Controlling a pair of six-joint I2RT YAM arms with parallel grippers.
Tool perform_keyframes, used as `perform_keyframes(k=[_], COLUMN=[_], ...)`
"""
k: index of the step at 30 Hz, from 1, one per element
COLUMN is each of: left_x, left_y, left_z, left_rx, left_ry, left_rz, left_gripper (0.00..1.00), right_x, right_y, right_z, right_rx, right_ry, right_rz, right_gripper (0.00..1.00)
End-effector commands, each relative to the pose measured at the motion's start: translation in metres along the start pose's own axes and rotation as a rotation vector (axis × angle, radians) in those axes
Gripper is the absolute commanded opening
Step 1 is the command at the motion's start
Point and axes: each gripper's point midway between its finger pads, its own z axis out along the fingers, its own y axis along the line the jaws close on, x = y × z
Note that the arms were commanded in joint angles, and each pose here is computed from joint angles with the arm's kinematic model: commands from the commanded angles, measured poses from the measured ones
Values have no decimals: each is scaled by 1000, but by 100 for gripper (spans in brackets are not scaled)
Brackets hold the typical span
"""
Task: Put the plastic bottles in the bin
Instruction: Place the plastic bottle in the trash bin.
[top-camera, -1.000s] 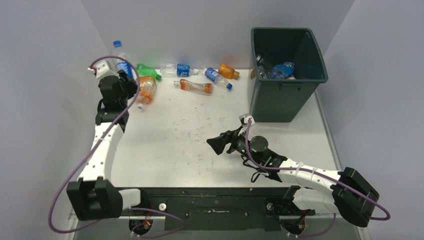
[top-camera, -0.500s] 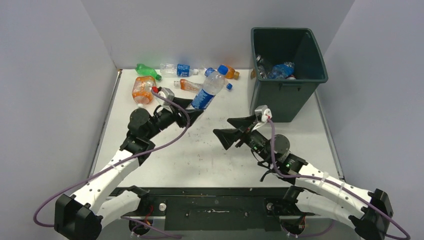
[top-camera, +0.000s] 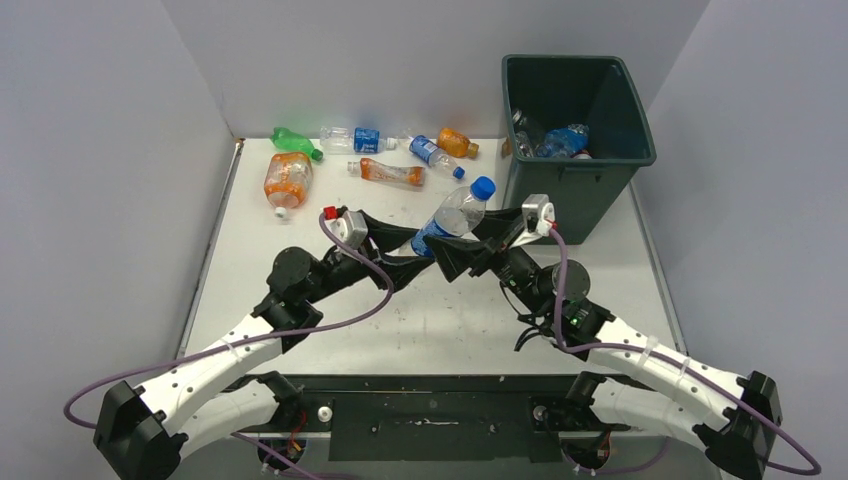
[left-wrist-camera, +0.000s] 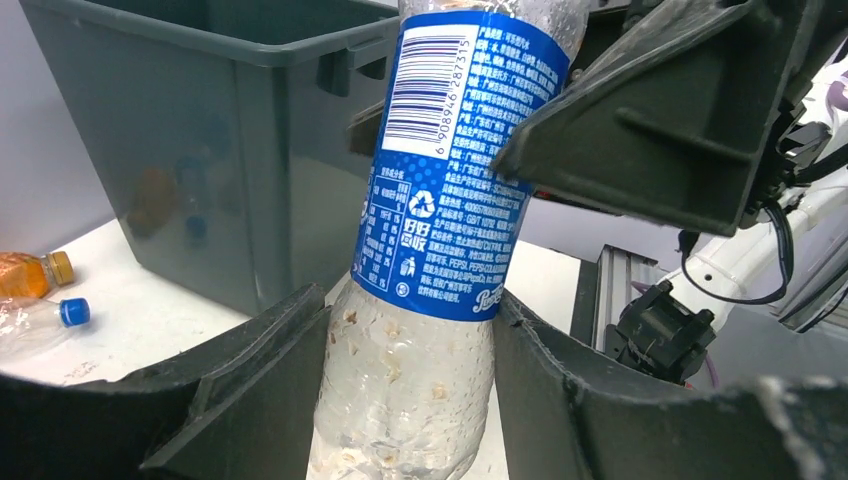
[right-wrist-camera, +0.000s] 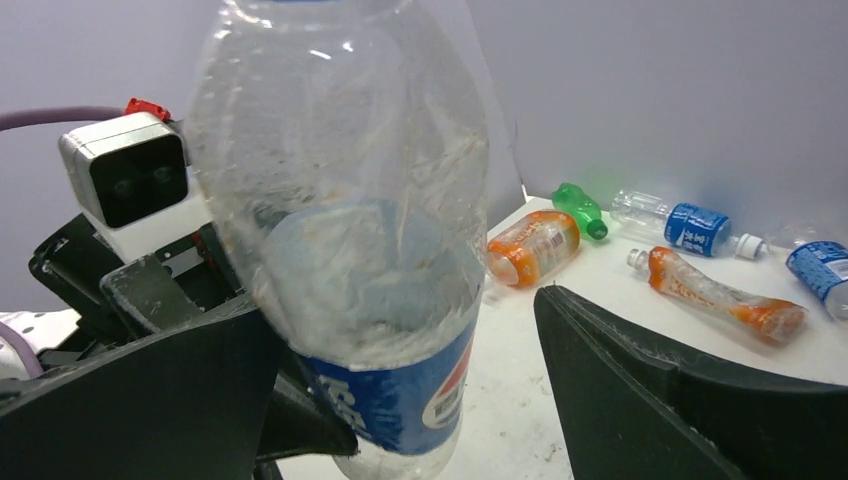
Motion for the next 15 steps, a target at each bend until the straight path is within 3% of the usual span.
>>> perform_keyframes(k=[1, 3, 5, 7, 8, 11, 15], left_x=[-24, -22, -21, -22, -20, -17, -8], left_y=[-18, -23, -26, -29, -30, -35, -40], left_z=[1, 0, 0, -2, -2, -4, -4], left_rx=[50, 60, 64, 64, 62, 69, 65], left_ry=[-77, -65, -58, -58, -55, -35, 22], left_rz=[64, 73, 82, 92, 96, 126, 170], left_gripper=[24, 26, 32, 43, 54, 83, 96], right_x=[-15, -14, -13, -12, -11, -11, -8], right_y=[15, 19, 23, 23, 24, 32, 50], right_z=[18, 20, 21, 18, 17, 15, 15], right_rx=[-49, -72, -93, -97, -99, -135, -221], right_ry=[-43, -39, -32, -26, -22, 3, 80], right_rz=[20, 24, 24, 27, 30, 31, 36], right_gripper=[100, 89, 70, 55, 50, 44, 42])
